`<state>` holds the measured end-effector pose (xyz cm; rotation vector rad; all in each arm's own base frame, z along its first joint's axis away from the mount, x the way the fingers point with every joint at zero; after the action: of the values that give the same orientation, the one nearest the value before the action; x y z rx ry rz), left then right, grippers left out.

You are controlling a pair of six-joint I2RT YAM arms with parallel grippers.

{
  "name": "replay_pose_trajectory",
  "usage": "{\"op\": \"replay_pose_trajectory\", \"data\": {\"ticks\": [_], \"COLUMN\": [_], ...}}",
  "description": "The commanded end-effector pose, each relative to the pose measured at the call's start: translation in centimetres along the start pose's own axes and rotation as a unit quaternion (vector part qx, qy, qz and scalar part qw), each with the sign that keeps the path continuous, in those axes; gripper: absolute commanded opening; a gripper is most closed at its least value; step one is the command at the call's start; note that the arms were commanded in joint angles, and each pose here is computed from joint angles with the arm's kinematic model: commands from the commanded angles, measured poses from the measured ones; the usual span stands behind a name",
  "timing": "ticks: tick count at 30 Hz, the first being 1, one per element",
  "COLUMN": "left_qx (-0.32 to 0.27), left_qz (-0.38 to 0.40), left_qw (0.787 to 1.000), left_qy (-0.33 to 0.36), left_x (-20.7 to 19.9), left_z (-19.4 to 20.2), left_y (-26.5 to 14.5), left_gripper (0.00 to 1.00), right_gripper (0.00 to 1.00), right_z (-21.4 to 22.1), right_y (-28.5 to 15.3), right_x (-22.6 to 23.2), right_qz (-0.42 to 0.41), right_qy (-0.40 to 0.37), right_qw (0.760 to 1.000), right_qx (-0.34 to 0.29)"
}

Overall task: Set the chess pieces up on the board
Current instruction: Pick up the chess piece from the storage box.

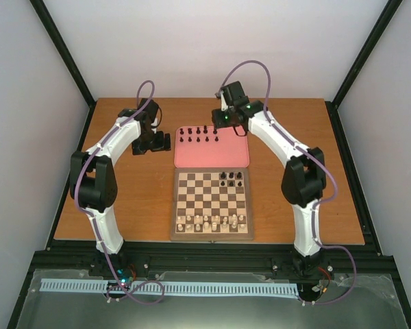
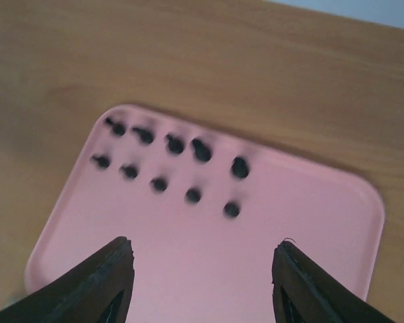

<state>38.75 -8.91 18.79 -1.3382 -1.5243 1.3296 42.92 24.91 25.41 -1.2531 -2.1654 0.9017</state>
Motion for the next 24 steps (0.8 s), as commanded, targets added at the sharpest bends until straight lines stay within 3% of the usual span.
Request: {"op": "replay_pose_trajectory", "data": {"ticks": [1, 9, 24], "left_qx": [-0.029, -0.033, -0.024], "left_qz": [0.015, 0.017, 0.018], "left_qw": [0.999, 0.999, 1.000], "left_qy": [0.006, 0.006, 0.006], "left_x": [-0.3, -0.2, -0.3], "left_z": [-0.6, -0.4, -0.3], "left_y": [-2.0, -2.4, -1.6], "left_gripper": [1.00, 1.00, 1.00], "right_gripper": [0.56, 0.56, 0.52], "right_z": [-1.9, -3.2, 0.0], "right_y": [3.8, 9.4, 14.7], "right_x": [-2.4, -3.8, -4.3], "right_qz": [0.032, 0.030, 0.032], "right_qy": [0.023, 0.034, 0.055], "right_qw": [0.999, 0.999, 0.998], "right_qx": [-0.003, -0.017, 0.028]}}
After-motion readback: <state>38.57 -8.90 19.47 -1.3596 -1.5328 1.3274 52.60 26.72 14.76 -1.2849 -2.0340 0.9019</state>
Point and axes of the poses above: each gripper's point midway between its finger pads, its own y axis out along the fingers, its own x axis along the line the jaws close on, z = x × y, the point moved 8 cm from there along -y, back along the fingers, and after that the axes turned 6 degrees about -y, right-handed, at the moved point
